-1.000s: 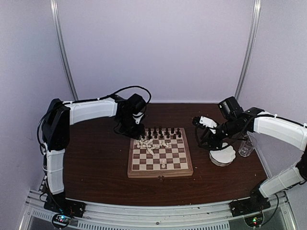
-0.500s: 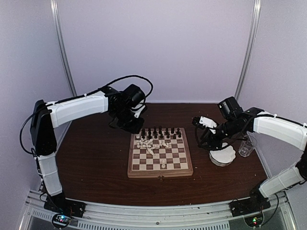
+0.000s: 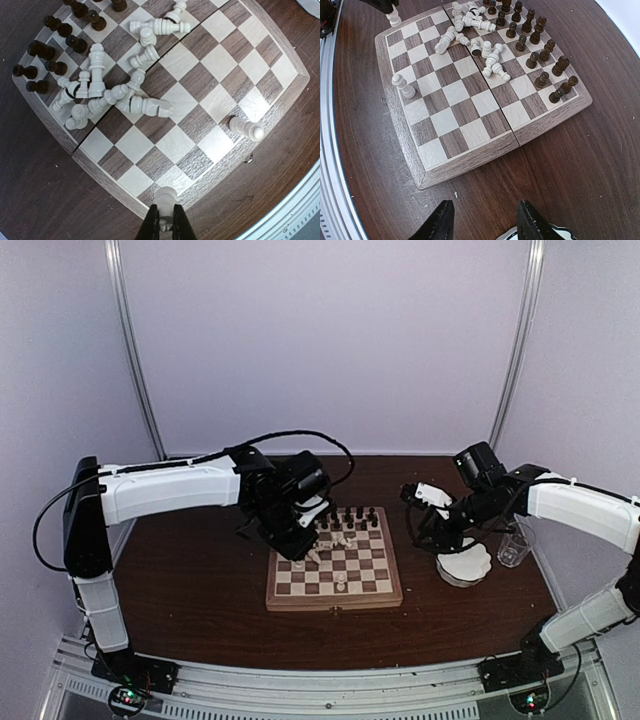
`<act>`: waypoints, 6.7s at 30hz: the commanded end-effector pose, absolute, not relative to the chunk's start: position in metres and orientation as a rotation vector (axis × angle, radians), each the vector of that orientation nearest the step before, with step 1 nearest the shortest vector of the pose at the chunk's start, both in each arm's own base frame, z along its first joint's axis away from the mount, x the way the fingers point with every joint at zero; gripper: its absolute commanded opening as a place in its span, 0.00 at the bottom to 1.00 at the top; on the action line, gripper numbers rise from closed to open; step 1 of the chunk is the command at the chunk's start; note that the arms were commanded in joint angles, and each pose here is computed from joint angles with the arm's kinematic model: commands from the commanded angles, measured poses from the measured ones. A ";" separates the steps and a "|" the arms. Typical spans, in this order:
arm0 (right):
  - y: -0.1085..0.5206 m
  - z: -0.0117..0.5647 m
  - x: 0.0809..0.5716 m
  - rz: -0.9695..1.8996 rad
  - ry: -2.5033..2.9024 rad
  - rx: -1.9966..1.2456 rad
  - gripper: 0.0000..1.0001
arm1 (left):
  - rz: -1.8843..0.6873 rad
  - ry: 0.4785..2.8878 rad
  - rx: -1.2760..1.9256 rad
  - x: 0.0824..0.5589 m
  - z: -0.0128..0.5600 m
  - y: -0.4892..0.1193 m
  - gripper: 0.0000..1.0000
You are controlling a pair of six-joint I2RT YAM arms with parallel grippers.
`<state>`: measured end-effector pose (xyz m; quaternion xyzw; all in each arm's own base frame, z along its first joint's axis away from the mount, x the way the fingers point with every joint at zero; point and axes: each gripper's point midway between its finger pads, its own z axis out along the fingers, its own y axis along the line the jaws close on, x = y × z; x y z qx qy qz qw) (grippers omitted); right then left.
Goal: Set up the chess pieces on the board
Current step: Place the knight at b1, then pick up the pawn from the chessboard.
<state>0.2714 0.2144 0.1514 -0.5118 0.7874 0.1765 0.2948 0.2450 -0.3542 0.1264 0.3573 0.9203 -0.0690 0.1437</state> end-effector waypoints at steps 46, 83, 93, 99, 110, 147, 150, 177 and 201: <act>0.211 0.148 0.278 0.427 2.098 -1.357 0.47 | -0.164 2.767 0.975 0.222 0.065 -0.354 0.00; 0.211 0.148 0.278 0.433 2.102 -1.354 0.48 | -0.134 2.748 0.950 0.222 0.070 -0.347 0.23; 0.211 0.147 0.278 0.432 2.106 -1.355 0.48 | -0.233 2.603 0.947 0.236 0.126 -0.365 0.45; 0.210 0.149 0.278 0.425 2.098 -1.354 0.48 | -0.162 2.458 0.918 0.268 0.174 -0.361 0.52; 0.214 0.172 0.281 0.403 2.036 -1.375 0.44 | -0.207 2.468 0.798 0.305 0.174 -0.351 0.46; 0.369 0.086 0.348 0.217 2.345 -1.704 0.33 | -0.419 2.352 0.407 0.397 0.230 -0.239 0.50; 0.370 0.084 0.350 0.213 2.349 -1.695 0.33 | -0.421 2.347 0.406 0.397 0.232 -0.239 0.50; 0.380 0.069 0.363 0.201 2.377 -1.663 0.22 | -0.462 2.377 0.420 0.394 0.221 -0.245 0.50; 0.382 0.067 0.360 0.228 2.387 -1.669 0.16 | -0.476 2.381 0.428 0.394 0.220 -0.247 0.50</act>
